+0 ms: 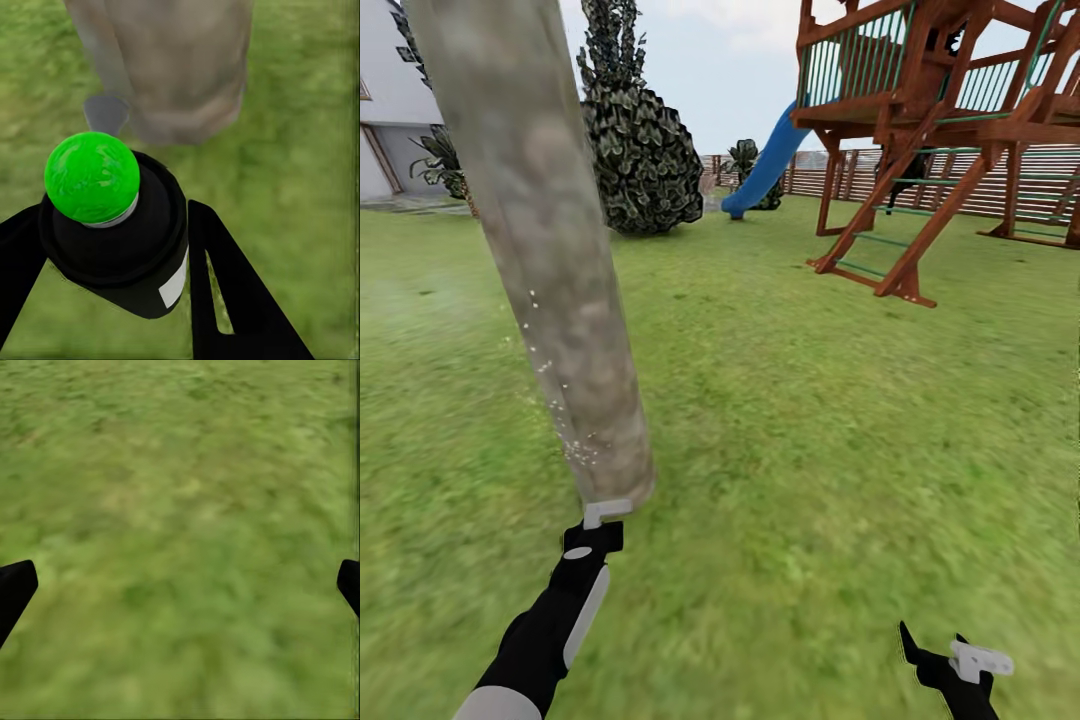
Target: In the garden, pick up the pesticide atomizer on the floor and spray pesticide onto both trees until each tree trunk is fully covered.
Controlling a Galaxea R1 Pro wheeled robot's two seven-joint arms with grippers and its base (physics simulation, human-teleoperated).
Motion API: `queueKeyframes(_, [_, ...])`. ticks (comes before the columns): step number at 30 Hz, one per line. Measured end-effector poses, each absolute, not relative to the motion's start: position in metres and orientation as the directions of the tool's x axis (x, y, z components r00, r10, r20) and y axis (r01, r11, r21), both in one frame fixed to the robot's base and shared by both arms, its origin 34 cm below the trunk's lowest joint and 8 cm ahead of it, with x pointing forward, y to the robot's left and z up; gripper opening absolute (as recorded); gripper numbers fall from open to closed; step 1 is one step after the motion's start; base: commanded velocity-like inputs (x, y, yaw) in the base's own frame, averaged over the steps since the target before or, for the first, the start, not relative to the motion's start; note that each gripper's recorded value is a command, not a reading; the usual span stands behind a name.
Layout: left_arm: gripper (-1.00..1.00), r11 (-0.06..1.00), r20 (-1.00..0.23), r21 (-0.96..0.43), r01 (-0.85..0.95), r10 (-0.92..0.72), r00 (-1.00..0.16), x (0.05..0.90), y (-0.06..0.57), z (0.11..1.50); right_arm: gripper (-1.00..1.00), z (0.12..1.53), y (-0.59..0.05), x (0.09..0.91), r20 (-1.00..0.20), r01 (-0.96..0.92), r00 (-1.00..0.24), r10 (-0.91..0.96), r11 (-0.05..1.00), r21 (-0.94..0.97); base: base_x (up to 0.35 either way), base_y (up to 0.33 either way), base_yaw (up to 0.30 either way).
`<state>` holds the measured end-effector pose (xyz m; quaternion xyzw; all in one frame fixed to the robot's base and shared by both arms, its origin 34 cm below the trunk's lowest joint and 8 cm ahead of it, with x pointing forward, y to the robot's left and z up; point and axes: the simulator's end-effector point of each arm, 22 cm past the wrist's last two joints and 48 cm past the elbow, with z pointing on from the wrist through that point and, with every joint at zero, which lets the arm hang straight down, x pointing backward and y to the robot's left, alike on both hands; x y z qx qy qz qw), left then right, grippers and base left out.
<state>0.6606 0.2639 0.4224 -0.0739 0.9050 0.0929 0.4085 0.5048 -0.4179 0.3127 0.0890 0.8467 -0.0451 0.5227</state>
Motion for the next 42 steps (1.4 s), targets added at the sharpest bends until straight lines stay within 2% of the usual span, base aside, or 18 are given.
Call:
queueKeyframes(6, [-1.00,0.972,-0.753,0.110,-0.210,-0.057,-0.656,0.6605,0.2645,0.4224,1.00,0.3126,-0.4174,0.5048,-0.893,0.198,-0.438,0.104,0.980,0.017,0.160,-0.263,0.074])
queueKeyframes(42, [-1.00,0.972,-0.753,0.111,-0.207,-0.053,-0.656,0.6606,0.2635,0.4225,1.00,0.3127,-0.4178,0.5048,-0.893,0.198,-0.438,0.104,0.980,0.017,0.155,-0.261,0.275])
